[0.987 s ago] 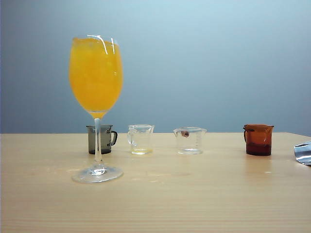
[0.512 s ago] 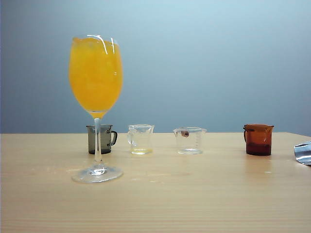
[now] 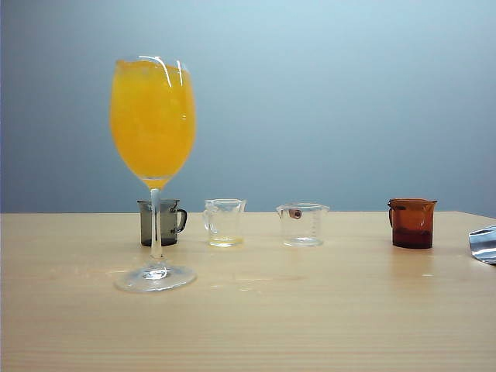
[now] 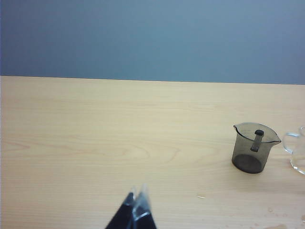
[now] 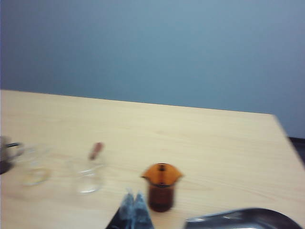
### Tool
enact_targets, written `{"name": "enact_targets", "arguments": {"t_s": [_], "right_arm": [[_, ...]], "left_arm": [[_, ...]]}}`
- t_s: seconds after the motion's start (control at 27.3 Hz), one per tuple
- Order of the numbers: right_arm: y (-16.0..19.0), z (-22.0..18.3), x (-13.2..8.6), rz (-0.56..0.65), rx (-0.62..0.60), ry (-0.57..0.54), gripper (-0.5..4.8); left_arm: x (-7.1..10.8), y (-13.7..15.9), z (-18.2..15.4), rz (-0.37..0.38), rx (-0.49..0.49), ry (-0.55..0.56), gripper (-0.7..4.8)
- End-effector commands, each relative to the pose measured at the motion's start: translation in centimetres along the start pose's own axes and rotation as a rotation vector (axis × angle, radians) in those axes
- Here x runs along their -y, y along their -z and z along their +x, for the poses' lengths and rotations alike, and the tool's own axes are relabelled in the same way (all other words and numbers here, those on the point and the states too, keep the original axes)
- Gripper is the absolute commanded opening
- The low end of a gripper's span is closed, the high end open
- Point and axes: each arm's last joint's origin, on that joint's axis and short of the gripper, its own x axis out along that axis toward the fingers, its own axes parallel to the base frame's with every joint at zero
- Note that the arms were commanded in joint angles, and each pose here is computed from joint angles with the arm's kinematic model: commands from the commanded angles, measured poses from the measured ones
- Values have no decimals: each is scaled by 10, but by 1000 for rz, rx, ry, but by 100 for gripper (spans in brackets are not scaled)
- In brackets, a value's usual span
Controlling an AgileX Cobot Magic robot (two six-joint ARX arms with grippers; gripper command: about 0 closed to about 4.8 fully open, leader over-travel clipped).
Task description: Pick up the third measuring cup from the left, pour the pineapple juice inside into the goblet, and finally put the measuring cup back in its original place.
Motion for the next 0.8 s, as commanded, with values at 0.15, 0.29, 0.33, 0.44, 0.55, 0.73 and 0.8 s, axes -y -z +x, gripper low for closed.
{"name": "enact_targets", "arguments": {"t_s": [0.15,0.29,0.33,0.44,0.55,0.73,0.8], "right_arm": [[11,3,7,-10,-11,42,-5],[27,0,15,-15,10,21,-6],[32,-1,18,-17,26,13,-5],[38,2,23,-22,16,54,-5],[45,4,27,-24,22,94,-5],[61,9,30,-26,48,128,-5],[67,11,31,-26,56,129,-5]], "left_arm": [[0,-3,0,3,18,-1,-3],[0,-3,0,3,17,-1,-3],[0,-3,0,3,17,-1,-3],[0,-3,0,3,18,0,-3],[0,-2,0,3,14,-3,-3],[0,-2,0,3,15,4,-3],[0,-2,0,3,15,4,-3]]}}
